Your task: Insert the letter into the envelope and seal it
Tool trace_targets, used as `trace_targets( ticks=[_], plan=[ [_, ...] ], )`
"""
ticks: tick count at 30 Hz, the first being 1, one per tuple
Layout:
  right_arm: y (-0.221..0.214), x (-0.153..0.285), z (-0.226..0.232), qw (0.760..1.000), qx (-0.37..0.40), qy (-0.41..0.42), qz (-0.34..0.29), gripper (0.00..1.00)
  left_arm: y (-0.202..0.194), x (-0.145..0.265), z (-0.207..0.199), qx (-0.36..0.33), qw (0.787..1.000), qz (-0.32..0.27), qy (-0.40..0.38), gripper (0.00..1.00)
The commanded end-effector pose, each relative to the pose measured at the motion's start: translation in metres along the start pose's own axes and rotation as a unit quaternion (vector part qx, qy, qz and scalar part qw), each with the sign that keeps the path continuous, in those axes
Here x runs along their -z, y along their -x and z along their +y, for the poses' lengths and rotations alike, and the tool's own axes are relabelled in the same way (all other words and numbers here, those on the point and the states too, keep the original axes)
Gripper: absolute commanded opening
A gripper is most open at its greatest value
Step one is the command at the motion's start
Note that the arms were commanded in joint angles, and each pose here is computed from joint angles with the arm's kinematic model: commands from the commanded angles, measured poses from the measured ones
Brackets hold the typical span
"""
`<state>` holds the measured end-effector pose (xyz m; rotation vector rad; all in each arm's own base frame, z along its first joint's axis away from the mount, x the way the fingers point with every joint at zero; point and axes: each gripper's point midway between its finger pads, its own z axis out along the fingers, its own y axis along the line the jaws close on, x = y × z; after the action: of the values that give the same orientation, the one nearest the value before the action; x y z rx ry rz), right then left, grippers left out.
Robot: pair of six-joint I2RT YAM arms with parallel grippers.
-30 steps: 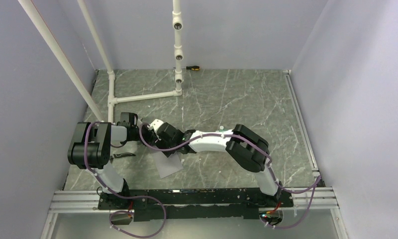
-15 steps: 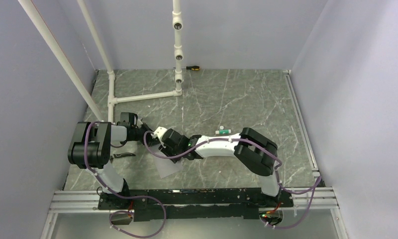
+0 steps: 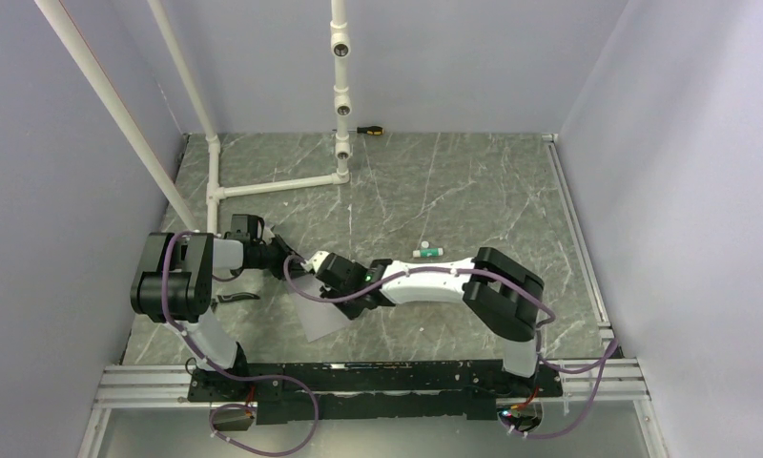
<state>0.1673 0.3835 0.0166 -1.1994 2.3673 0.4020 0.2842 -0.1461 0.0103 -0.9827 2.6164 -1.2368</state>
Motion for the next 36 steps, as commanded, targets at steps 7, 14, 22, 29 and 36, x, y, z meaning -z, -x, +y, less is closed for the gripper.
trace_targets(
  ticks=[7,14,22,29,36],
  plan=[
    [0.045,-0.009,-0.005,0.997,-0.06,-0.042,0.005,0.19,-0.015,-0.005,0.089,0.044,0.986,-0.004,0.159,0.02],
    [0.066,-0.029,-0.001,0.998,-0.06,-0.036,0.001,0.18,-0.017,-0.006,0.091,0.049,0.986,0.001,0.157,0.02],
    [0.051,-0.062,-0.01,0.997,-0.04,-0.06,0.021,0.18,-0.017,-0.006,0.092,0.055,0.986,-0.003,0.158,0.03],
    [0.054,-0.076,-0.019,0.996,-0.038,-0.079,0.001,0.22,-0.017,-0.006,0.093,0.06,0.985,-0.005,0.159,0.02],
    [0.052,-0.082,-0.02,0.996,-0.053,-0.07,-0.003,0.22,-0.017,-0.006,0.092,0.061,0.986,-0.004,0.158,0.02]
  ],
)
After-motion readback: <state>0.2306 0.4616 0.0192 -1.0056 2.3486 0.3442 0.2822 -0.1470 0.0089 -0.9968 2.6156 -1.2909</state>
